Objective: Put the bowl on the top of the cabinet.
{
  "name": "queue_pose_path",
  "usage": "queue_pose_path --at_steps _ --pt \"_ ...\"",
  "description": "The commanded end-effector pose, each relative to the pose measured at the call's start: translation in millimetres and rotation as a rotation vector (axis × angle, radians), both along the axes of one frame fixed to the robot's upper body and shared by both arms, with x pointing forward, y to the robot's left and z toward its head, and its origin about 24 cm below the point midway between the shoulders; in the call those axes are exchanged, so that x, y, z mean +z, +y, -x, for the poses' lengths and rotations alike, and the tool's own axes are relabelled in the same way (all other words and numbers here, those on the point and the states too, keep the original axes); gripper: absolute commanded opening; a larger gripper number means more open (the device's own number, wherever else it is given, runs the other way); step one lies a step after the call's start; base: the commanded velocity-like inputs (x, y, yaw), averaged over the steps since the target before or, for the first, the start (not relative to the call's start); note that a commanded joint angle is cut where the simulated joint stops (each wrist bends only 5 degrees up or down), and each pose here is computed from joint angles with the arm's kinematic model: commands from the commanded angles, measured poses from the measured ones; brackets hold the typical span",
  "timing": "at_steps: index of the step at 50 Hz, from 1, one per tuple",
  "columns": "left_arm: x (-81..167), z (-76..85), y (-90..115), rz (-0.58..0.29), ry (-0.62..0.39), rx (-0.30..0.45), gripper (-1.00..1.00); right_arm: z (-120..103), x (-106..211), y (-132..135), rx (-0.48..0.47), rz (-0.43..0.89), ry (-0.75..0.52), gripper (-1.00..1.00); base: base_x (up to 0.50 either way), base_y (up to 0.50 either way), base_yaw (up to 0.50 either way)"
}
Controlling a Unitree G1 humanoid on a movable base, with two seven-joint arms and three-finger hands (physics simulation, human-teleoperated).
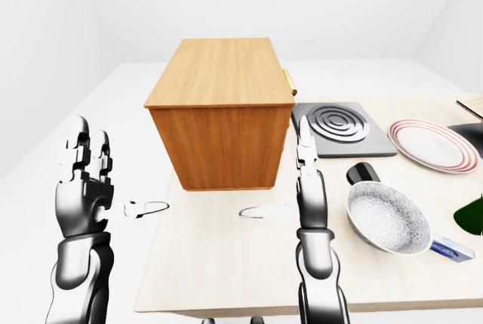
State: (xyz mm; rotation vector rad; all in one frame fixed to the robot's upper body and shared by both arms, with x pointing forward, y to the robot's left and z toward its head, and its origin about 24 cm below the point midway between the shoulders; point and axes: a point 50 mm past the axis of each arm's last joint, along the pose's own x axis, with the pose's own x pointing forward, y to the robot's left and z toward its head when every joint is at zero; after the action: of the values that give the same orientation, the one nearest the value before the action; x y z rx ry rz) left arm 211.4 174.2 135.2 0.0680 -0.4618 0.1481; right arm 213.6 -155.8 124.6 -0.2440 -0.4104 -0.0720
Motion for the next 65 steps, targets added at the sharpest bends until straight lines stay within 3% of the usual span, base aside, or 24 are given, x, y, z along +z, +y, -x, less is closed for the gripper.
queue_pose_path --at_steps 1,21,24,31,37,46,49,53,64,65 --pt "-1.0 -0.5 -0.7 0.001 0.004 -0.006 1.00 -0.5 -1.2 0.0 0.002 0.000 0.006 1.00 0.48 0.00 0.00" --pt "-3.1 -1.7 -0.4 0.005 0.014 -0.004 1.00 -0.9 -1.5 0.9 0.009 0.001 0.008 1.00 0.04 0.00 0.00" --pt "-3.4 -1.6 -0.3 0.011 0.014 -0.005 1.00 1.8 10.1 1.2 0.017 0.007 -0.043 1.00 0.00 0.00 0.00" --pt "-4.1 -2.9 0.5 0.010 0.017 0.004 1.00 -3.8 1.0 -4.4 -0.032 0.026 -0.006 1.00 0.00 0.00 0.00" --pt "-4.3 -3.3 1.0 0.007 0.018 0.010 1.00 -8.9 2.5 -16.7 -0.144 0.167 -0.015 1.00 0.00 0.00 0.00" --pt "-6.6 -3.5 1.6 0.004 0.029 0.009 1.00 2.5 22.0 -19.4 -0.186 0.376 -0.070 1.00 0.00 0.00 0.00" --pt "-11.9 -6.4 2.3 0.005 0.053 0.011 1.00 8.1 43.4 -28.4 -0.219 0.488 -0.104 1.00 0.00 0.00 0.00" --pt "-18.6 -9.0 2.5 0.008 0.083 0.012 1.00 17.1 56.8 -52.4 -0.282 0.585 -0.025 1.00 0.00 0.00 0.00" --pt "-6.8 -3.0 1.0 0.002 0.030 0.012 1.00 41.4 68.2 -77.4 -0.334 0.713 0.078 1.00 0.00 0.00 0.00" --pt "-13.8 -9.0 1.5 0.009 0.060 0.025 1.00 55.5 46.5 -126.2 -0.411 0.809 0.247 1.00 0.00 0.00 0.00"
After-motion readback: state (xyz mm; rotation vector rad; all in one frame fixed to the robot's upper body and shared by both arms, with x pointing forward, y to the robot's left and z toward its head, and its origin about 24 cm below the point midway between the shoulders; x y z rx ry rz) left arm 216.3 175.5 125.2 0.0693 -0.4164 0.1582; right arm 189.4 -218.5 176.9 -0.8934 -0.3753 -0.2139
